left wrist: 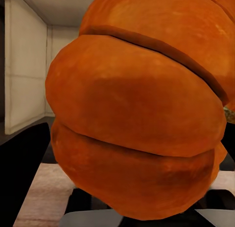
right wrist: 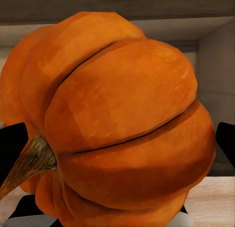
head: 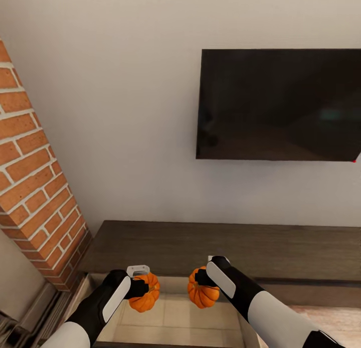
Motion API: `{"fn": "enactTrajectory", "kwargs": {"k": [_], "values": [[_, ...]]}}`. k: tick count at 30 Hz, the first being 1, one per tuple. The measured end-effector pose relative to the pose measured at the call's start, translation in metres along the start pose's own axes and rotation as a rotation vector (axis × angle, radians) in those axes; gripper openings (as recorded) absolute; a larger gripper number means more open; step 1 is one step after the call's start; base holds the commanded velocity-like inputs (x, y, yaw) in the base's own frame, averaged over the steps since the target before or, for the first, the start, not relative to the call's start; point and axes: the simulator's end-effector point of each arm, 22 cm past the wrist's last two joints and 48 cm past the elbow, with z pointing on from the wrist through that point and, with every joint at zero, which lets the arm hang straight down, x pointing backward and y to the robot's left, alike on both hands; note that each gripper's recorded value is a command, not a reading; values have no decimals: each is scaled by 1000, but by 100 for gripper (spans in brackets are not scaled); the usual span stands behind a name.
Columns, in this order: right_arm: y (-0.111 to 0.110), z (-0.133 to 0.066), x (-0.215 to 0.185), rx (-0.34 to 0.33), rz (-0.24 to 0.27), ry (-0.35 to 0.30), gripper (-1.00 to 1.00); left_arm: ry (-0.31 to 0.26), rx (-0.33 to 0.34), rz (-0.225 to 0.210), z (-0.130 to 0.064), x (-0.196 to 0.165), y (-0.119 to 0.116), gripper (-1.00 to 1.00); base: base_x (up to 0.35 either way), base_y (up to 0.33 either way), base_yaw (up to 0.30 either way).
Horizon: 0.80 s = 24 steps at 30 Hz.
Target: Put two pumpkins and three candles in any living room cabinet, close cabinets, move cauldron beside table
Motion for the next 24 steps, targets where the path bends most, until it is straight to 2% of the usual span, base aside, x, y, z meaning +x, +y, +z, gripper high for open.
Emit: {"fn": "enactTrajectory", "kwargs": {"k": [24], "values": [[0,33,9,-2,0,-6,-100,-6,-7,0,33,8,9,-100,0,0,-25]]}}
